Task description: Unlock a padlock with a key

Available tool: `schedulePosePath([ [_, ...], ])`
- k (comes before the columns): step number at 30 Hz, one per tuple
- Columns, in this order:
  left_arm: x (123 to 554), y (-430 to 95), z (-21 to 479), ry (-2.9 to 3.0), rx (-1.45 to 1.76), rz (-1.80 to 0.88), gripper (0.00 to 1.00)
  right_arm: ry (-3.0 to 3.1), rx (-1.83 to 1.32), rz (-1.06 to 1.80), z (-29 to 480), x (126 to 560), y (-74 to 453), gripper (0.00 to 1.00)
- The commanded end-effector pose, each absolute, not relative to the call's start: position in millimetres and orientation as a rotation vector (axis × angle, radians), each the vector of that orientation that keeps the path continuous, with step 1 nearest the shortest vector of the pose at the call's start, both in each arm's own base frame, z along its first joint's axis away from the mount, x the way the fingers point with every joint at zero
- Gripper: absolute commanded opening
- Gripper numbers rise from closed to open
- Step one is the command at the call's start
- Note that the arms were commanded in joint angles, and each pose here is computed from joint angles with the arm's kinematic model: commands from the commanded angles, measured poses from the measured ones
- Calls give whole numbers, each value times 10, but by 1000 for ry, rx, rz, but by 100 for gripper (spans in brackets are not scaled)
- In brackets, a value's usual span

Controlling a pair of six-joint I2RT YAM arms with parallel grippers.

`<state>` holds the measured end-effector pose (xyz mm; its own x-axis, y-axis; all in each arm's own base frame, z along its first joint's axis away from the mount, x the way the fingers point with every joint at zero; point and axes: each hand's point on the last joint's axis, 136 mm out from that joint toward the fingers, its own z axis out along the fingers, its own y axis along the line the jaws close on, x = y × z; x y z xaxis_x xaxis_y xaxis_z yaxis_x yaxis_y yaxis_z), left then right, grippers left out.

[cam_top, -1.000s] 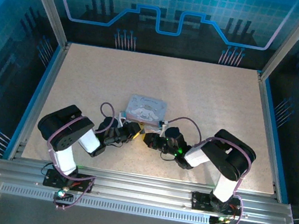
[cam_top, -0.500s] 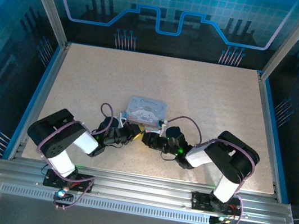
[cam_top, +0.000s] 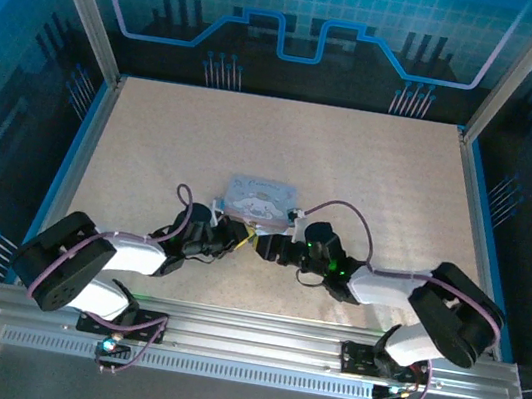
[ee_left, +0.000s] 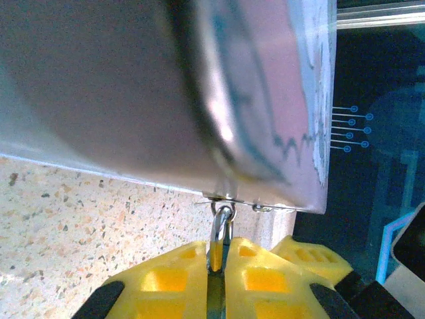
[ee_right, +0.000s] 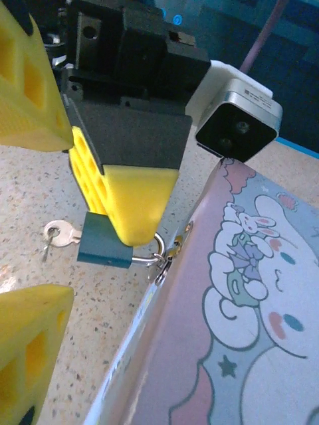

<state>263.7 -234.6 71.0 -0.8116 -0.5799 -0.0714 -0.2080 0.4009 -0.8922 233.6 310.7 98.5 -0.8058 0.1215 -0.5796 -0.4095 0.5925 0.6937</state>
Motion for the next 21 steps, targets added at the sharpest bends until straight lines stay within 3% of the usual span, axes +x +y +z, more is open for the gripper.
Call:
schedulePosePath([
  [1, 2661, -2381, 856, 2288, -632, -1373, 11, 2239, -351, 985, 976, 2356, 2929, 61],
  [6, 2658, -2362, 853, 2315, -697, -1356, 7, 2122, -518, 808, 1261, 2379, 2777, 90],
  [9, 2662, -2359, 852, 2333, -734, -1345, 3, 2043, -639, 724, 1425, 2359, 2735, 99],
  [21, 2604, -2252, 850, 2412, -966, -1252, 0, 1707, -1137, 313, 1529, 2303, 2773, 100],
])
